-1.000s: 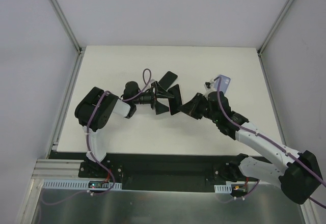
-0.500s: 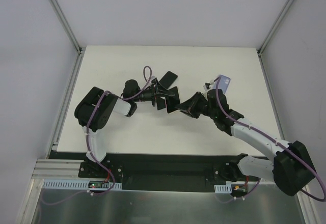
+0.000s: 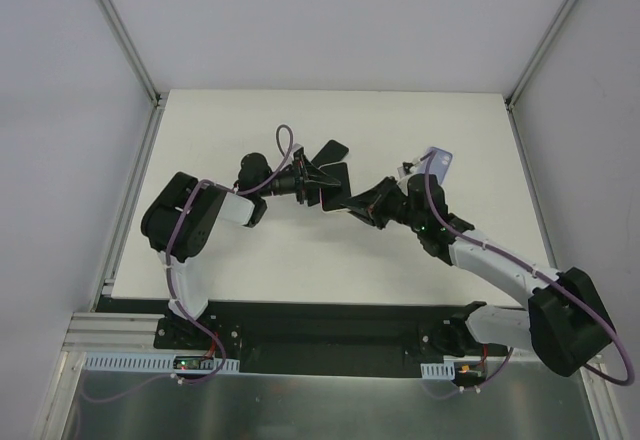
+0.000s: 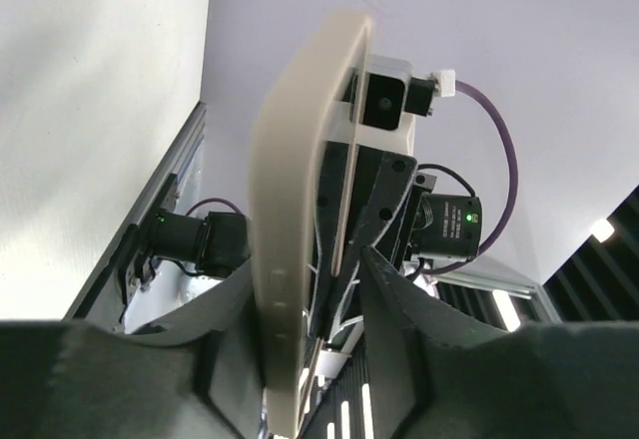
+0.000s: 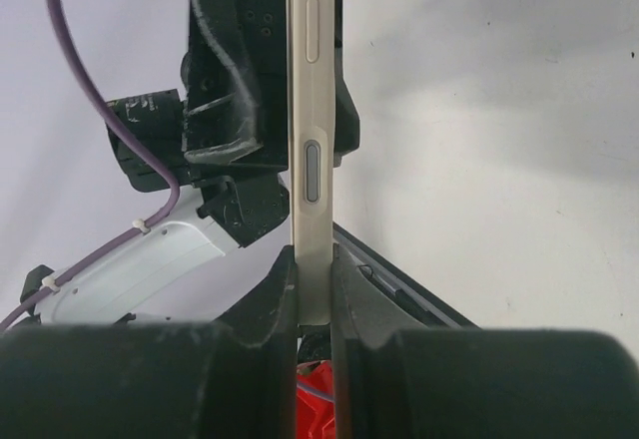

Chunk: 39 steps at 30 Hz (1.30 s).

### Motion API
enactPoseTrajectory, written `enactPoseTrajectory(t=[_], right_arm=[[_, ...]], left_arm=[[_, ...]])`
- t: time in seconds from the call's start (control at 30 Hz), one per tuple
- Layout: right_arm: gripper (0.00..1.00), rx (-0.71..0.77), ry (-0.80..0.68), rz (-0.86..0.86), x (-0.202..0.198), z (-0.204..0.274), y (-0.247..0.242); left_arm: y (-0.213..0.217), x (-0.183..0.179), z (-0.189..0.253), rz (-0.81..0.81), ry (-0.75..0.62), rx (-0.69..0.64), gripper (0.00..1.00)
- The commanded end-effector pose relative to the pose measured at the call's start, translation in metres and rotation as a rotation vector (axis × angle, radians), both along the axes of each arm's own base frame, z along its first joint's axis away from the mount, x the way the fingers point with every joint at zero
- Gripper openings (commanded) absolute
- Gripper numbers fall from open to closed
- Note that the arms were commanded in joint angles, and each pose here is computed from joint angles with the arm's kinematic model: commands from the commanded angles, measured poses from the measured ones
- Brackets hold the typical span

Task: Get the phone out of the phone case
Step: Remove the phone case from the phone.

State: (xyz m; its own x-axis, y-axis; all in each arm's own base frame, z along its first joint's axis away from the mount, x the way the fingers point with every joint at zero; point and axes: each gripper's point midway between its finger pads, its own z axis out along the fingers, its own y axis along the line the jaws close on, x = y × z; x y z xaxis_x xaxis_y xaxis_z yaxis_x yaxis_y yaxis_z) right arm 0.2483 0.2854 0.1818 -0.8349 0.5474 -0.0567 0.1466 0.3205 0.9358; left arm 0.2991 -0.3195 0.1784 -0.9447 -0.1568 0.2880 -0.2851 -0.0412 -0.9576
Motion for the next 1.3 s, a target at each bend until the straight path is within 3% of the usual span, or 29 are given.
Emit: enactPoseTrajectory(t=[0.0, 0.07, 0.17, 0.33, 0.43, 0.53, 0.57, 0.63, 0.67, 0.73, 0.9, 1.27], right_arm=[[0.01, 0.059, 0.048, 0.051, -0.009, -0.006, 0.009], [0.01, 0.074, 0.052, 0.052, -0.008, -0.007, 0.010], [0.01, 0.086, 0.058, 0.061, -0.009, -0.008, 0.012], [0.01, 0.087, 0.047, 0.076, -0.012, -0.005, 0.013], [0.02, 0.051, 0.015, 0.099, -0.014, -0.006, 0.012], [0.01, -0.080, -0.025, 0.091, -0.016, -0.002, 0.007], [0.03, -0.218, -0.015, 0.113, -0.028, -0.017, -0.007], [0.21, -0.348, -0.075, 0.060, -0.021, -0.003, -0.019], [0.43, -0.412, -0.069, 0.058, -0.027, -0.003, -0.029], [0.53, -0.500, -0.111, 0.021, -0.022, 0.000, -0.043], [0.53, -0.622, -0.148, -0.004, -0.016, 0.013, -0.058], [0.48, -0.610, -0.176, -0.018, -0.003, 0.029, -0.047]], left_arm=[[0.010, -0.021, 0.105, 0.012, -0.468, -0.242, 0.41], [0.013, -0.020, 0.108, 0.023, -0.472, -0.245, 0.48], [0.016, -0.017, 0.110, 0.039, -0.474, -0.247, 0.47], [0.016, -0.012, 0.112, 0.050, -0.471, -0.251, 0.27], [0.015, -0.010, 0.110, 0.044, -0.459, -0.249, 0.00], [0.016, -0.009, 0.108, 0.050, -0.450, -0.247, 0.00], [0.016, -0.010, 0.108, 0.049, -0.450, -0.246, 0.00], [0.016, -0.010, 0.107, 0.049, -0.457, -0.244, 0.00], [0.016, -0.010, 0.106, 0.049, -0.457, -0.243, 0.00], [0.016, -0.011, 0.105, 0.048, -0.465, -0.240, 0.00], [0.015, -0.013, 0.103, 0.035, -0.488, -0.228, 0.00], [0.016, -0.024, 0.101, 0.004, -0.554, -0.137, 0.00]])
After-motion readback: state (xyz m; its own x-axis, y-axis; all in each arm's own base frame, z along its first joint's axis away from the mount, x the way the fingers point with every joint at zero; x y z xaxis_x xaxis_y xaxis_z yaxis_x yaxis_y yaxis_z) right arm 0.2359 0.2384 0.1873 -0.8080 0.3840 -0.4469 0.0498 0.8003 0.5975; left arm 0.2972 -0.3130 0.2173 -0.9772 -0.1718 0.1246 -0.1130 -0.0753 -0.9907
